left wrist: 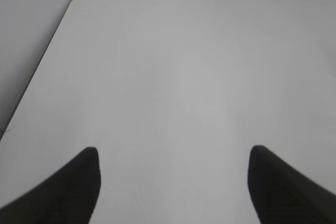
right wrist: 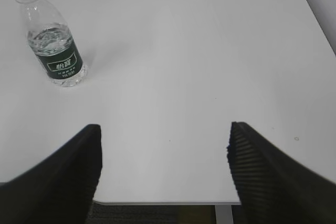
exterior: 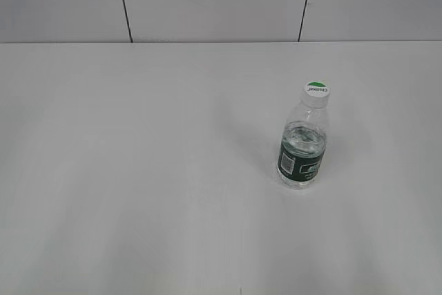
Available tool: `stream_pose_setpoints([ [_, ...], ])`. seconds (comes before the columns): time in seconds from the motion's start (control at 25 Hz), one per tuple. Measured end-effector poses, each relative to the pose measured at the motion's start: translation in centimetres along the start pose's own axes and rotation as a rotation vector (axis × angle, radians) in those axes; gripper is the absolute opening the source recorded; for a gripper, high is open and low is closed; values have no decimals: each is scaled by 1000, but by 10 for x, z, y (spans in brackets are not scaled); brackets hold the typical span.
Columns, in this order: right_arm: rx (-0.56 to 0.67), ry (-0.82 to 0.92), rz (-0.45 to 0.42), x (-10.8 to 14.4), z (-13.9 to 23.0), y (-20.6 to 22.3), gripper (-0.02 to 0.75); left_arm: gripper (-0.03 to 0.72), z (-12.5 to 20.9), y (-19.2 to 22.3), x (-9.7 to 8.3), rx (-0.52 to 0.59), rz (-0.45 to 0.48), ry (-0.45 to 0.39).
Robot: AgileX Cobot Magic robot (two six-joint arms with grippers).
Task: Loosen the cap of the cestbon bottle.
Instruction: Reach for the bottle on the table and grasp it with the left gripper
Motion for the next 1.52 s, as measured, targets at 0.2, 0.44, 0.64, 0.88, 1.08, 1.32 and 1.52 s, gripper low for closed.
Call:
stream_pose_setpoints([
  [0.2,0,0,0,0,0,0,569,527,0,0,0,0,0,0],
  [0.44,0,0,0,0,0,0,569,527,0,0,0,0,0,0],
  [0.64,0,0,0,0,0,0,569,527,0,0,0,0,0,0],
  [0.88,0,0,0,0,0,0,569,527,0,0,0,0,0,0],
  [1.08,0,0,0,0,0,0,569,527,0,0,0,0,0,0],
  [1.32,0,0,0,0,0,0,569,527,0,0,0,0,0,0],
  [1.52,0,0,0,0,0,0,569,527,0,0,0,0,0,0],
])
Point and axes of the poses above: a point on each arm's last joint axis where the gripper is mounted, y pointing out along that axis toward the gripper, x along the wrist's bending axis when the last joint is at zero, z = x × y, the point moved 5 cm from there along y, pointing out along that axis toward the gripper, and after that the axes turned 13 degrees about -y, right-handed, at the moved point
